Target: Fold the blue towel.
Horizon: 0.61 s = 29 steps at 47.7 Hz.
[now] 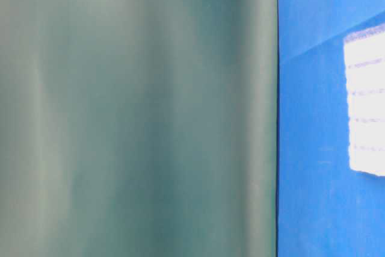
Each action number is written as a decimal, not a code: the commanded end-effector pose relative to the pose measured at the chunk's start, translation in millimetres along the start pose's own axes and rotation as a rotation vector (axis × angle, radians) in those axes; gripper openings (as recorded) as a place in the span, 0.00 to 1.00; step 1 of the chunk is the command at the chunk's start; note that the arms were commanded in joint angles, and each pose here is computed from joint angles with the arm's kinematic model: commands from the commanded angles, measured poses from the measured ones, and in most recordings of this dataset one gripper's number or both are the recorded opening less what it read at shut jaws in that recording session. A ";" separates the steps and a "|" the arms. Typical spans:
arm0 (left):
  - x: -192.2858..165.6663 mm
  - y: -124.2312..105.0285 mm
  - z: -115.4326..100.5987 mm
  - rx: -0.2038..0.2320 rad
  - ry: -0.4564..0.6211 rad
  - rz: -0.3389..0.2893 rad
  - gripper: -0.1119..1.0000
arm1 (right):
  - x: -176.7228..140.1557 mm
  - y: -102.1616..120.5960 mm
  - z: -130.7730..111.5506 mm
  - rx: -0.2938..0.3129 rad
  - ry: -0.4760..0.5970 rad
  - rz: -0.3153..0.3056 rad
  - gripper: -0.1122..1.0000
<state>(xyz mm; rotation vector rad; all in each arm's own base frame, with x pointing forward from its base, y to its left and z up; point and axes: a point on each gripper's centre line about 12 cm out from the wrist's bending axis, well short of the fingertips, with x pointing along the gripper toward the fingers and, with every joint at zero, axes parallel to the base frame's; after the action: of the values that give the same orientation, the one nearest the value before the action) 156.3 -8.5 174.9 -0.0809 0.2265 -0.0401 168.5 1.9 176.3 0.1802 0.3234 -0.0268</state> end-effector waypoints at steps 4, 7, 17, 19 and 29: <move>0.0 0.2 3.4 0.004 -0.017 0.001 0.73 | 3.7 -1.1 0.3 0.007 -0.007 -0.008 0.91; -0.2 0.2 3.0 0.004 -0.017 0.001 0.73 | 4.2 -1.5 0.2 0.010 -0.007 -0.011 0.91; -0.2 0.2 3.0 0.004 -0.017 0.001 0.73 | 3.9 -1.7 -1.0 0.007 -0.004 -0.011 0.91; -0.1 0.2 2.8 0.004 -0.016 0.002 0.73 | 3.9 -1.7 -1.0 0.009 -0.004 -0.011 0.91; -0.2 1.4 3.0 0.002 -0.016 0.009 0.73 | 3.9 -1.4 -1.1 0.007 -0.004 -0.009 0.91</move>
<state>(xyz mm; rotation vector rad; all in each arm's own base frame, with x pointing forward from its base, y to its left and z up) 154.6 -7.4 173.6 -0.0832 0.2232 -0.0340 169.6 1.1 170.2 0.1867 0.3340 -0.0361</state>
